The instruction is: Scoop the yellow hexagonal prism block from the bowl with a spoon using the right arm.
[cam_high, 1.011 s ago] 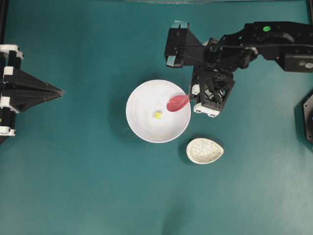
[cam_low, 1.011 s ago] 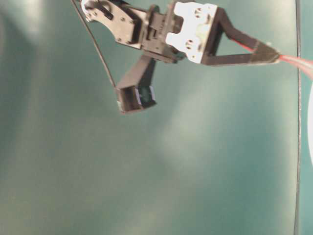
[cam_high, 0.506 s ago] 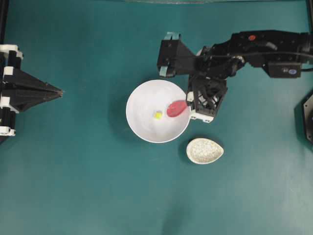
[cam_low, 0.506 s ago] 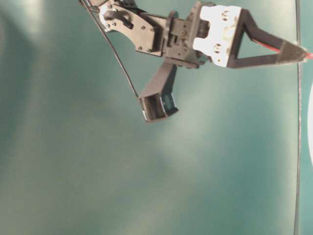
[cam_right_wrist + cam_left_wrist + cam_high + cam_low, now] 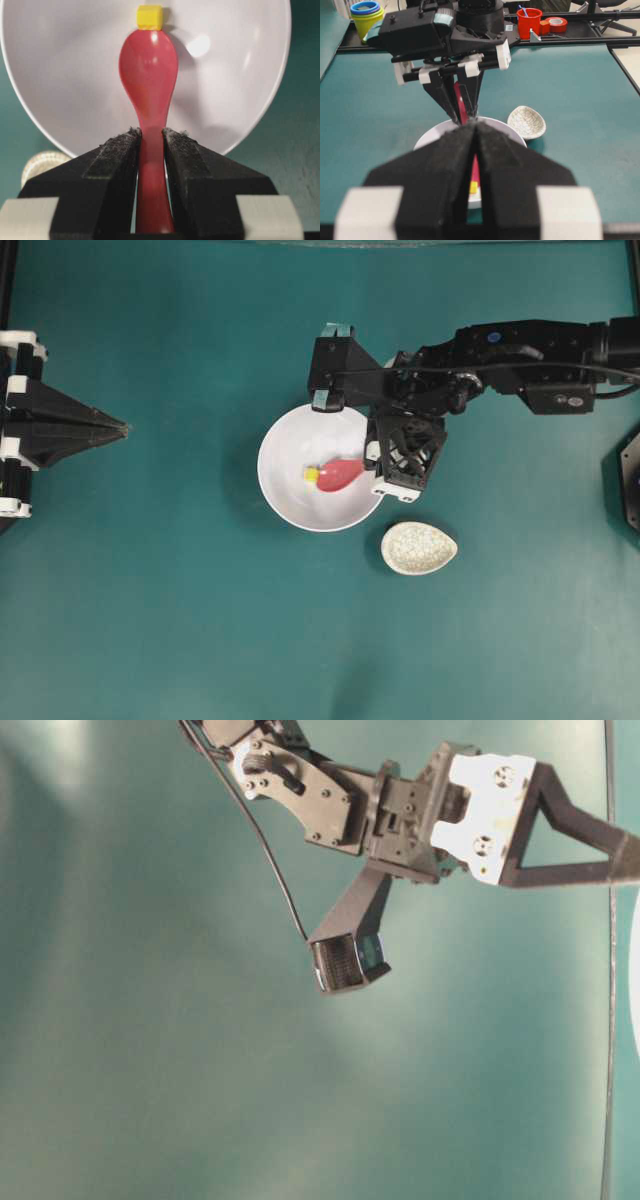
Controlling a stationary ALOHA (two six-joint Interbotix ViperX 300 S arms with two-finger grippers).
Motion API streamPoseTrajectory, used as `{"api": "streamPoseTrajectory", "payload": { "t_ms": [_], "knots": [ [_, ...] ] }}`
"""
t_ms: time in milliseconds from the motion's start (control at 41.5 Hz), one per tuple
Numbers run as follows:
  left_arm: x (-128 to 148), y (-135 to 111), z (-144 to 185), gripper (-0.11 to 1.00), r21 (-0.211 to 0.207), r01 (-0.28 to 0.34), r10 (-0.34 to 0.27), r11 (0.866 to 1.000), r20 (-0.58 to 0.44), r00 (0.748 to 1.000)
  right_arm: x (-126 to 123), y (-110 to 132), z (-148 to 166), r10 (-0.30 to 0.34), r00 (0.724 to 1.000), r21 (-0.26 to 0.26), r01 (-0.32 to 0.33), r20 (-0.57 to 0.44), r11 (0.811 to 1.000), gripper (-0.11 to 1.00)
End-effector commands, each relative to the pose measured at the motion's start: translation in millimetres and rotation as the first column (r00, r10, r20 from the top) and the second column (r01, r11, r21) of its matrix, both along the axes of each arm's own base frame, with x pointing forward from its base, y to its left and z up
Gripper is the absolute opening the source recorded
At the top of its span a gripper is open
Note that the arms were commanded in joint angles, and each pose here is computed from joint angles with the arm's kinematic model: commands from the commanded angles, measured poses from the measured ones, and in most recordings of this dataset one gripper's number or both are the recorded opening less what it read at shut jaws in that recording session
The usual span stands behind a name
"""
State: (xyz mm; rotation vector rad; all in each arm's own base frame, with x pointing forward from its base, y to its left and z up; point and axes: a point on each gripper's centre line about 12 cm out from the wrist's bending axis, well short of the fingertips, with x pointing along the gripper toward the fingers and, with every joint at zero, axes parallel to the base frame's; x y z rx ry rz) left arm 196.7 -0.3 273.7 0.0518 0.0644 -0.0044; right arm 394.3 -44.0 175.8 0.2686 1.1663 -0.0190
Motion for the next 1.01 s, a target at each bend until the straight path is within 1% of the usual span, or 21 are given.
{"api": "streamPoseTrajectory", "payload": {
  "t_ms": [0, 193, 457, 674, 843, 987],
  "knots": [
    [2, 0, 6, 0.00, 0.005, -0.001, 0.001, 1.000, 0.018, 1.000, 7, 0, 11, -0.001, 0.999, -0.010, 0.002, 0.054, 1.000, 0.23],
    [2, 0, 6, 0.00, 0.005, 0.001, -0.001, 1.000, 0.018, 1.000, 14, -2, 6, -0.017, 0.996, -0.018, 0.019, 0.087, 1.000, 0.23],
    [2, 0, 6, 0.00, 0.005, 0.001, -0.001, 1.000, 0.020, 1.000, 21, -3, 8, -0.050, 0.989, -0.003, 0.051, 0.141, 0.999, 0.23],
    [2, 0, 6, 0.00, 0.004, -0.001, 0.001, 1.000, 0.020, 1.000, 23, -4, 9, -0.061, 0.984, -0.007, 0.063, 0.165, 0.998, 0.23],
    [2, 0, 7, 0.00, 0.004, -0.001, 0.001, 1.000, 0.021, 1.000, 28, -6, 14, -0.077, 0.975, -0.013, 0.081, 0.209, 0.997, 0.23],
    [2, 0, 7, 0.00, 0.003, 0.001, -0.001, 1.000, 0.025, 1.000, 30, -7, 22, -0.074, 0.971, -0.017, 0.080, 0.227, 0.997, 0.23]
  ]
}}
